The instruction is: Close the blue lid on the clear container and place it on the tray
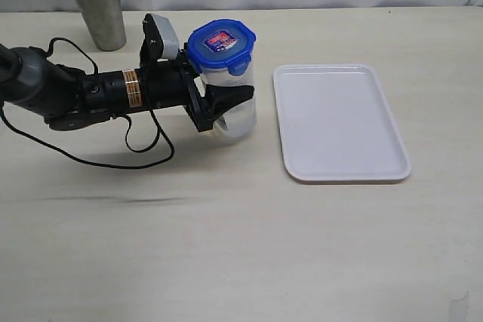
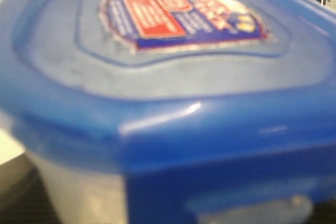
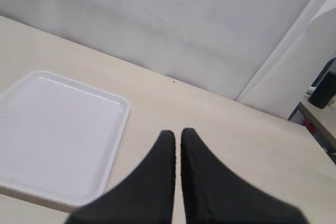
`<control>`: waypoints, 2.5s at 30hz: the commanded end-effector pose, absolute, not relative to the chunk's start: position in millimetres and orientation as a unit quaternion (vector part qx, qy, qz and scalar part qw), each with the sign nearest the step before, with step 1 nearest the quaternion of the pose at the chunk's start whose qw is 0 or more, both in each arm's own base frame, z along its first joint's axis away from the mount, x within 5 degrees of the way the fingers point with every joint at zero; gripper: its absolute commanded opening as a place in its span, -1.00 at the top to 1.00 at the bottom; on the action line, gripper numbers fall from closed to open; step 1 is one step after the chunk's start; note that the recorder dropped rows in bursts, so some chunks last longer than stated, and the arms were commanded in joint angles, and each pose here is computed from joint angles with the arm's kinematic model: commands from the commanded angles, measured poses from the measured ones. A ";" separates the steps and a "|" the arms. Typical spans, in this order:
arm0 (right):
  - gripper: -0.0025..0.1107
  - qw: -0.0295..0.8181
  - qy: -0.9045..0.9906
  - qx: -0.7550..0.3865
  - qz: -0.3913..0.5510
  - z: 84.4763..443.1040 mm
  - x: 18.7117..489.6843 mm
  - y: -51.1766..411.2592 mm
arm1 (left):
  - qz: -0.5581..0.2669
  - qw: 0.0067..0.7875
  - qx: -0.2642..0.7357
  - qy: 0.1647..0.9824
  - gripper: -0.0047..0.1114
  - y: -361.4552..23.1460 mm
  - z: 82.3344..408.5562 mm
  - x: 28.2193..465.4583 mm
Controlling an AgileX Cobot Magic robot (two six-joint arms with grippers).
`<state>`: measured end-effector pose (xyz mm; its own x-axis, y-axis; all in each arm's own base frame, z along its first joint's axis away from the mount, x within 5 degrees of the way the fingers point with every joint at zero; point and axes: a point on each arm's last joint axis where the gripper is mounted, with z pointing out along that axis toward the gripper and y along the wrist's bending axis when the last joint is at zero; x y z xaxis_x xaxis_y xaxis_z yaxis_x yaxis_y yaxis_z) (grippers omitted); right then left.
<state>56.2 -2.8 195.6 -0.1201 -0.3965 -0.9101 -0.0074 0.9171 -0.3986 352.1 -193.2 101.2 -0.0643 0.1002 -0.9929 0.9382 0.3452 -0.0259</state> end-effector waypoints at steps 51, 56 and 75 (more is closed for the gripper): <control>0.88 0.604 0.795 -0.034 -0.042 181.0 53.1 -1.3 | -0.404 0.560 0.406 0.598 0.92 -194.7 112.8 353.8; 0.88 0.604 0.795 -0.034 -0.042 181.0 53.1 -1.3 | -0.402 0.568 0.391 0.602 0.92 -195.6 114.1 355.7; 0.88 0.604 0.795 -0.034 -0.042 181.0 53.1 -1.3 | -0.031 0.522 0.611 0.594 0.92 -340.5 178.8 378.3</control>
<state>53.2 -0.8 180.7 -0.2771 -0.0984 -0.9558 -0.0079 0.9949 -0.1001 383.4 -329.5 166.2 0.2352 0.6278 -0.7420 0.8075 0.2987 0.5087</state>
